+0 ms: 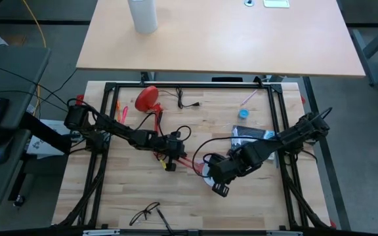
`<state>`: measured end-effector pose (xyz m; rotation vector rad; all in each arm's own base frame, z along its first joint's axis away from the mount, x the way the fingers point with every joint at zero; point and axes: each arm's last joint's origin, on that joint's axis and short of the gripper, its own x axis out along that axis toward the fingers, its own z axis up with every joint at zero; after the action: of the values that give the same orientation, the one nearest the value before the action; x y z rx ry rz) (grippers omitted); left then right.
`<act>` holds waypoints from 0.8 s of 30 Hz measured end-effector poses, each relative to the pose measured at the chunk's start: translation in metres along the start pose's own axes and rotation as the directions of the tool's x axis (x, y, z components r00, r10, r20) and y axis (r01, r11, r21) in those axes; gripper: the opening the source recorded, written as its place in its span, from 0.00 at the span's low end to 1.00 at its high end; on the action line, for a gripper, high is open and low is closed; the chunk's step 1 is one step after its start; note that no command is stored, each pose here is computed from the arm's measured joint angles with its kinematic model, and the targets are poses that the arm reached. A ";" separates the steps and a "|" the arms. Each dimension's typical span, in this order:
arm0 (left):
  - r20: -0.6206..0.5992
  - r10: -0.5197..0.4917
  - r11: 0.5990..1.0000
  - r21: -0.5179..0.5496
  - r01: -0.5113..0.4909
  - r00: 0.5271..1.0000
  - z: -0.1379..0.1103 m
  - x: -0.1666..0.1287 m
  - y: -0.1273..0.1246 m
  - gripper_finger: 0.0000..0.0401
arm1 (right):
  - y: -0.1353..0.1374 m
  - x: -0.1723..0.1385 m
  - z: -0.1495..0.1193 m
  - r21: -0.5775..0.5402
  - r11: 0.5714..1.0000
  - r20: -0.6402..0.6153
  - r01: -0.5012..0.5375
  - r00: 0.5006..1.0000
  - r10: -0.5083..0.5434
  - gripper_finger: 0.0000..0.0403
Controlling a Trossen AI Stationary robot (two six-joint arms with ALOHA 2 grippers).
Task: Screw lightbulb
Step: Insert the lightbulb into the desk lamp
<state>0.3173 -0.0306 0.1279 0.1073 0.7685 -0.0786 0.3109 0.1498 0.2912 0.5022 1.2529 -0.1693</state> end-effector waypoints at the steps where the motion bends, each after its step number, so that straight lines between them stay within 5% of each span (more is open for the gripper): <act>1: 0.001 0.000 1.000 0.000 0.000 1.000 0.000 0.000 0.000 0.00 | -0.001 0.000 0.000 -0.001 1.000 -0.005 0.005 1.000 -0.005 0.00; 24: 0.008 -0.001 1.000 0.000 0.001 1.000 0.001 0.000 0.000 0.00 | 0.010 0.009 -0.010 -0.076 0.997 -0.028 0.005 1.000 -0.008 0.00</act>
<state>0.3179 -0.0307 0.1287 0.1064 0.7605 -0.0795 0.3087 0.1644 0.2829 0.4360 1.2841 -0.1196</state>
